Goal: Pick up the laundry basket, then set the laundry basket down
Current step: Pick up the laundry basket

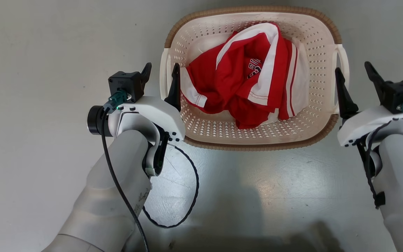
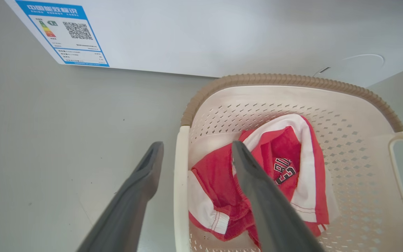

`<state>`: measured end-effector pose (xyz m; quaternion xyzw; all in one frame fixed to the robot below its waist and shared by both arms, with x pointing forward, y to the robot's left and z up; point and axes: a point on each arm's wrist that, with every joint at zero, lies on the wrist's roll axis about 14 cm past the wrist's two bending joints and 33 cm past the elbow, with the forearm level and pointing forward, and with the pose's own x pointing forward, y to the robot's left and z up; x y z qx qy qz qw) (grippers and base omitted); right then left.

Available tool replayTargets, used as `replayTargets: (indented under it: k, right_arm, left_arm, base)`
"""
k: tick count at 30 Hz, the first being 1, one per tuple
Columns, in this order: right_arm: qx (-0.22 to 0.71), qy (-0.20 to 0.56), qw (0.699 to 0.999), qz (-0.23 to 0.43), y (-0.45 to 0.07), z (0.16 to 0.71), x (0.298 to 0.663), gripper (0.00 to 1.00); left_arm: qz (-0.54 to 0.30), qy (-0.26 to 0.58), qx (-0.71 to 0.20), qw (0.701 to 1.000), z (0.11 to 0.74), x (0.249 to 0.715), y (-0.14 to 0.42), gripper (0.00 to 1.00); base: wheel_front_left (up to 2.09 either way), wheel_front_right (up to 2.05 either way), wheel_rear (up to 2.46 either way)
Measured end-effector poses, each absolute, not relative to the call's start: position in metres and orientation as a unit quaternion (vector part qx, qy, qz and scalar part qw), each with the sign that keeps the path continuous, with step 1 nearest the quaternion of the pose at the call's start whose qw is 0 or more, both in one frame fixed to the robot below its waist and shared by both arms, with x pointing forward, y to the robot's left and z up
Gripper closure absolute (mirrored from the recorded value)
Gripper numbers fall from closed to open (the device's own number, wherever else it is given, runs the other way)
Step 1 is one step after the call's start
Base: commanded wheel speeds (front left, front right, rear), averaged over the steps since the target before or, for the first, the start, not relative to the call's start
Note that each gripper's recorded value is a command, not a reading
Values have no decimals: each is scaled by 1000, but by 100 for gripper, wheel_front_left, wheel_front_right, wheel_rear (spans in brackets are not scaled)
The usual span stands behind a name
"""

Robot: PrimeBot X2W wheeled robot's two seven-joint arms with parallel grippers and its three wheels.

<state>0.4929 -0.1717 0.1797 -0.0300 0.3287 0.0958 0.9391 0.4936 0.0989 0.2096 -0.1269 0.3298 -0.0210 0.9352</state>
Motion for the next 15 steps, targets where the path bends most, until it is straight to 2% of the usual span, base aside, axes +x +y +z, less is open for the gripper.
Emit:
replayTargets:
  k: [15]
  right_arm:
    - [-28, 341, 934, 105, -165, 159, 493, 0]
  left_arm:
    - [-21, 353, -121, 928, 187, 489, 96, 0]
  base:
    - [0, 0, 0]
